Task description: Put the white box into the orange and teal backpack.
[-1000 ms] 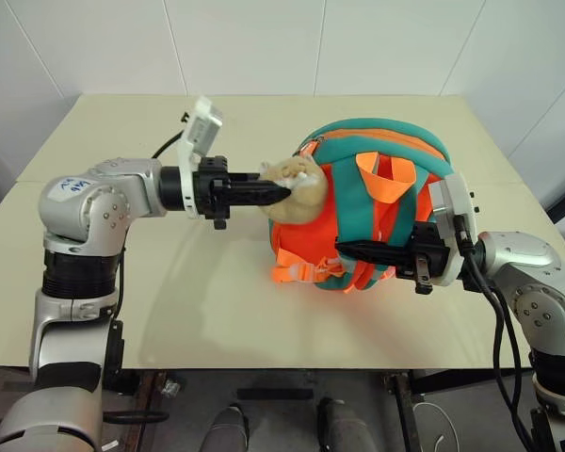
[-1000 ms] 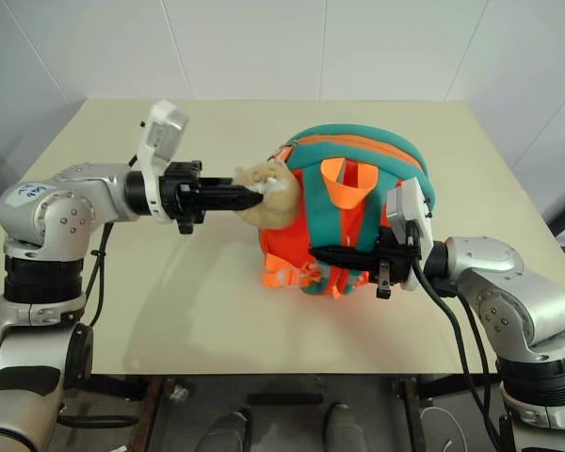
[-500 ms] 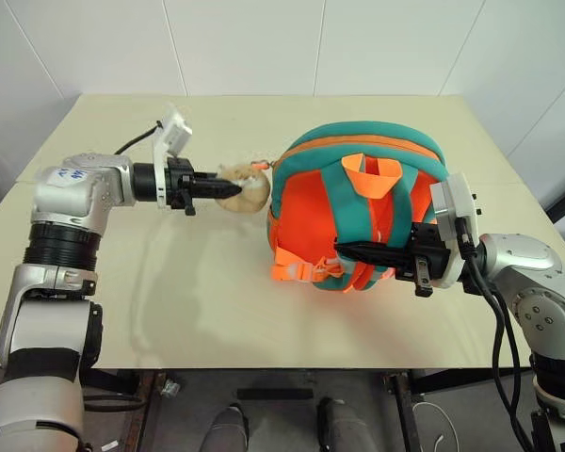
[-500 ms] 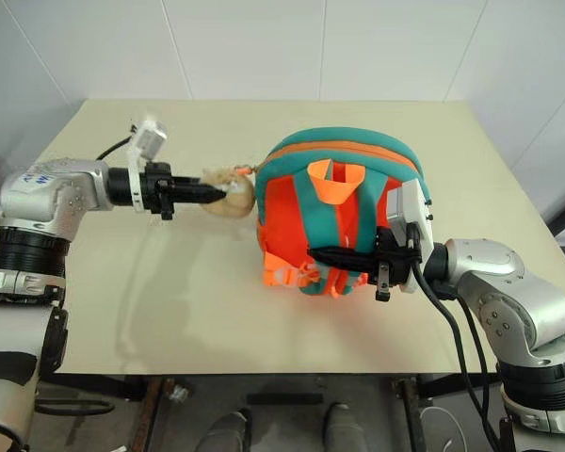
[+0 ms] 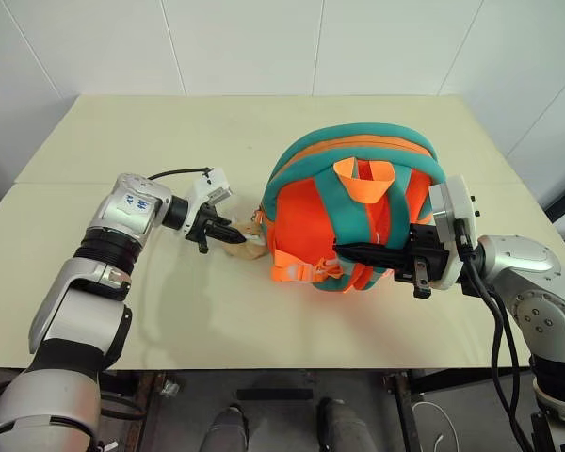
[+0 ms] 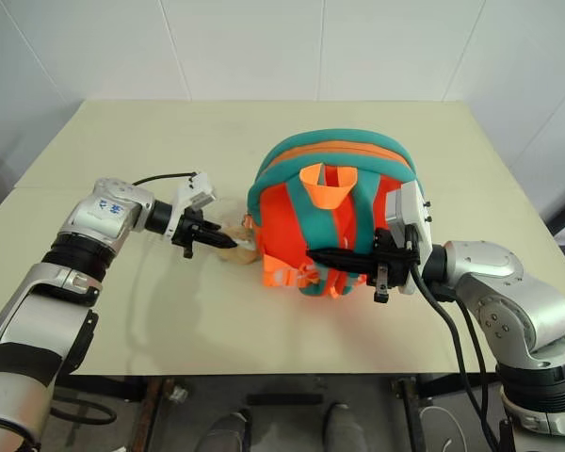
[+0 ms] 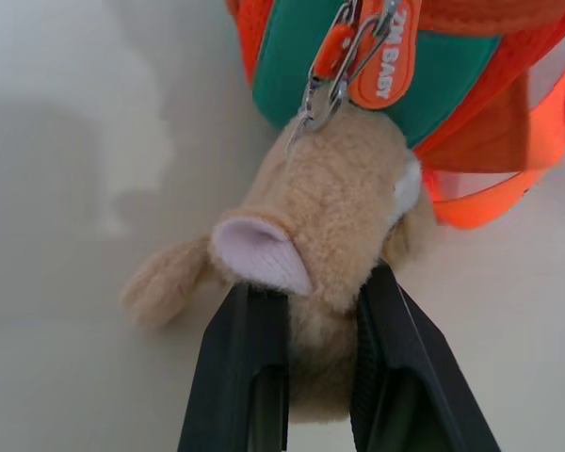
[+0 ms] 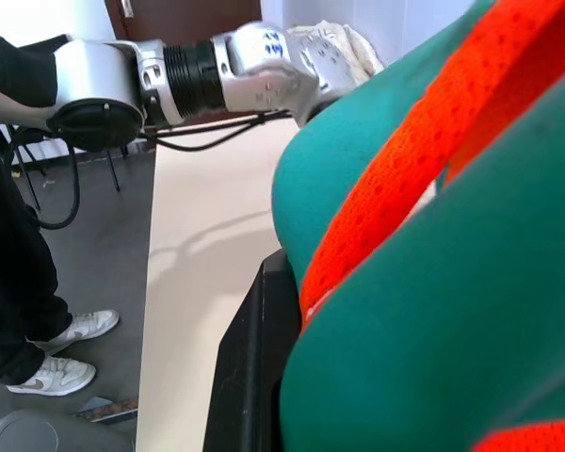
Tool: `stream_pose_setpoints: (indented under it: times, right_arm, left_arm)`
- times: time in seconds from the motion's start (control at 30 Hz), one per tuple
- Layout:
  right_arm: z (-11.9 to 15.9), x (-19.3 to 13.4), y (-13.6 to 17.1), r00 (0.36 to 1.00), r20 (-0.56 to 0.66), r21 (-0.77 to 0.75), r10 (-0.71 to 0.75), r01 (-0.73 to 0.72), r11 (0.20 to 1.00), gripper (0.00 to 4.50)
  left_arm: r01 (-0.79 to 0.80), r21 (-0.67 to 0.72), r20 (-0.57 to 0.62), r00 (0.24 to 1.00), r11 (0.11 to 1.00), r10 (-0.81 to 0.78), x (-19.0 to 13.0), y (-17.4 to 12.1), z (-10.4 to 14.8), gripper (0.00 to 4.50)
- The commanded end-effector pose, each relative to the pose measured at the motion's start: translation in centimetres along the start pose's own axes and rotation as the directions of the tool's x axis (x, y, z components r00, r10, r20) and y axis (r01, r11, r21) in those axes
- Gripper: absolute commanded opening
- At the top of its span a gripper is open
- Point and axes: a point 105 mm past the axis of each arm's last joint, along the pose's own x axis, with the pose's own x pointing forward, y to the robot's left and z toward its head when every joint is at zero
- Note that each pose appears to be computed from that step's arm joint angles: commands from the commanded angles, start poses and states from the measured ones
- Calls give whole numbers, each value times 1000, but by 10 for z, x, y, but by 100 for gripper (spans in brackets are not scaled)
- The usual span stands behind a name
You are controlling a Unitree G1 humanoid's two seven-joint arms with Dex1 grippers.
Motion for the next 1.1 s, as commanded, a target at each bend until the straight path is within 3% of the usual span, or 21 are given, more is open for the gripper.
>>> stream_pose_setpoints:
  times: [0.03,0.13,0.2,0.23,0.43,0.67,0.87,0.97,1.1]
  right_arm:
    - [10,1,7,1000,23,-34,16,-16,999,0]
    - [10,-3,4,1000,-7,-2,-13,13,1000,0]
    - [5,-11,-2,994,-96,16,-60,62,998,0]
    - [3,-14,-1,990,-128,23,-62,66,998,31]
    - [10,-34,1,971,-212,11,-113,118,993,222]
    - [13,-84,10,902,-357,-1,-244,261,965,450]
    - [7,-155,9,746,-506,-90,-434,454,886,450]
    - [9,-180,0,717,-459,-134,-525,529,838,450]
    - [14,-191,-18,730,-319,-141,-605,595,791,450]
  left_arm:
    - [-5,-45,-48,999,999,3,10,2,-25,40]
    - [34,-41,160,987,999,-27,9,-1,4,40]
    - [68,-81,263,964,994,-44,-4,-1,19,40]
    - [77,-86,286,957,993,-49,-9,-2,21,40]
    - [69,-141,340,940,988,-17,-31,-2,11,232]
    - [-101,-56,479,870,993,116,-67,1,7,449]
    - [-52,0,650,759,999,39,-96,-11,0,449]
    - [-59,46,688,726,997,11,-101,-12,1,449]
    - [-39,95,735,677,995,-43,-105,-17,3,449]
